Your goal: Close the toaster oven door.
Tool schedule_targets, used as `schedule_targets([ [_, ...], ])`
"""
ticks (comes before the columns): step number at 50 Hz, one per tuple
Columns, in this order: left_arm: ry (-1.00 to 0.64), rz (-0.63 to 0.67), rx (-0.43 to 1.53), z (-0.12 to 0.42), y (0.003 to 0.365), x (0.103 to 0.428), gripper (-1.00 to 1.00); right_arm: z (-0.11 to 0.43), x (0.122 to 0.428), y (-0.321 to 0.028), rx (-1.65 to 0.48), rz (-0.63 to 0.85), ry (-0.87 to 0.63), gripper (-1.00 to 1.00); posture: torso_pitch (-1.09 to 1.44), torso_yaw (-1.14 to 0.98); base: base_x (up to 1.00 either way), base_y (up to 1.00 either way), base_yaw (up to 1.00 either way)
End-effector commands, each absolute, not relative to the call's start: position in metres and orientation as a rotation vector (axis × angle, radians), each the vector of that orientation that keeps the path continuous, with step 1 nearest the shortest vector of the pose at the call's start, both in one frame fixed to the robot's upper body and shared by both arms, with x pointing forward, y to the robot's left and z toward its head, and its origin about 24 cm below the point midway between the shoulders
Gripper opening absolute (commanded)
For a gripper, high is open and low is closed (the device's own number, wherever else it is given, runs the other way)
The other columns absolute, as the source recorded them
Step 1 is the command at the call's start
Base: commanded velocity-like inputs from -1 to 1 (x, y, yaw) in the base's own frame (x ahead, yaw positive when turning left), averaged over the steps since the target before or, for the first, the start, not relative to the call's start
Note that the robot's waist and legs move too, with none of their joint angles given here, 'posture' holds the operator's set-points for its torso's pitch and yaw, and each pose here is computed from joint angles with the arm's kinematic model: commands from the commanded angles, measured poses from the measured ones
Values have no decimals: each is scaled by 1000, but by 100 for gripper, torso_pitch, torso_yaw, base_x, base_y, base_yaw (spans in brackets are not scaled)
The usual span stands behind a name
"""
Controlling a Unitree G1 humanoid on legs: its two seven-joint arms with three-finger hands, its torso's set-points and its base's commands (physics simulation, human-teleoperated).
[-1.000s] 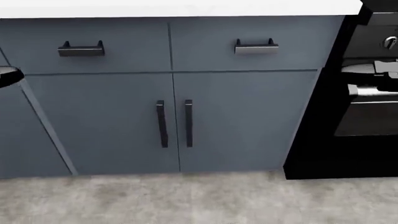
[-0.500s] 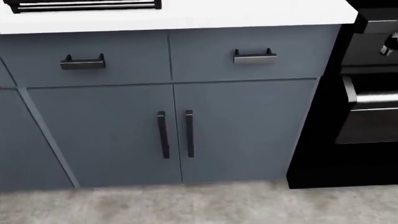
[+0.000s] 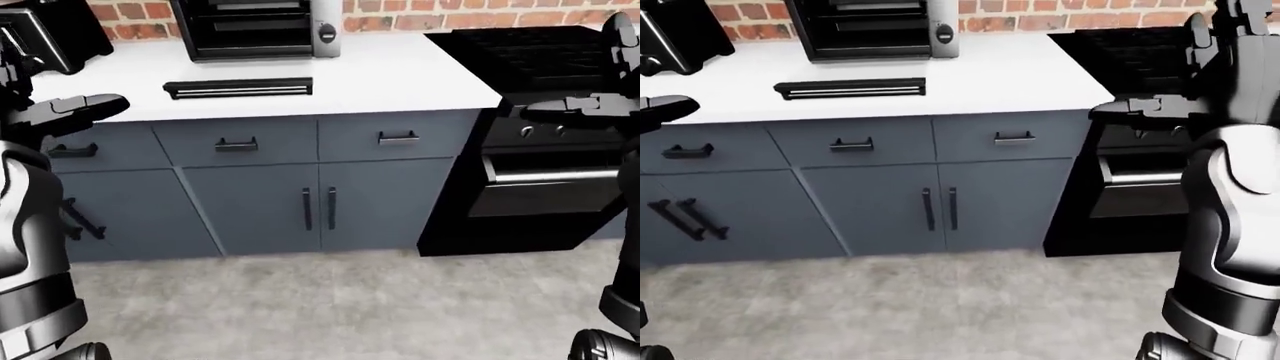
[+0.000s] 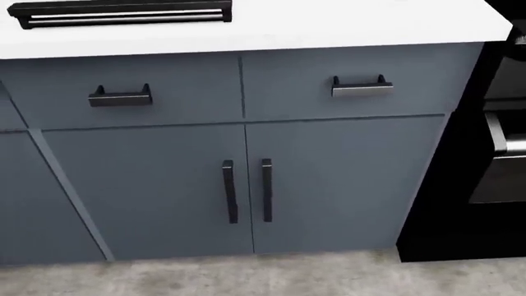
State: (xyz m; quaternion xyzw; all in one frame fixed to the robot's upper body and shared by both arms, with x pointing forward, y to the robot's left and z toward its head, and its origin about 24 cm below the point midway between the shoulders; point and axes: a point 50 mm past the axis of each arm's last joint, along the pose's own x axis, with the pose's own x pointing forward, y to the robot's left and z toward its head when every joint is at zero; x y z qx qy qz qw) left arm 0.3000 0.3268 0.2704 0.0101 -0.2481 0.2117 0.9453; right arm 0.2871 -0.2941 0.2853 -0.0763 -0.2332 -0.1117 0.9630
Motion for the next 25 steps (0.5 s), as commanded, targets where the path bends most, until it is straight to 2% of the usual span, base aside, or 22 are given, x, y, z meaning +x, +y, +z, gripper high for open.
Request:
schedule_targets([
  [1,-577,433,33,286,326,294,100,299,281,-292,-175,-224,-534,100,0,0,9,11,0],
  [25,-578,439,33,286,327,293,100,301,281,-292,-174,-215,-537,100,0,0,9,13,0],
])
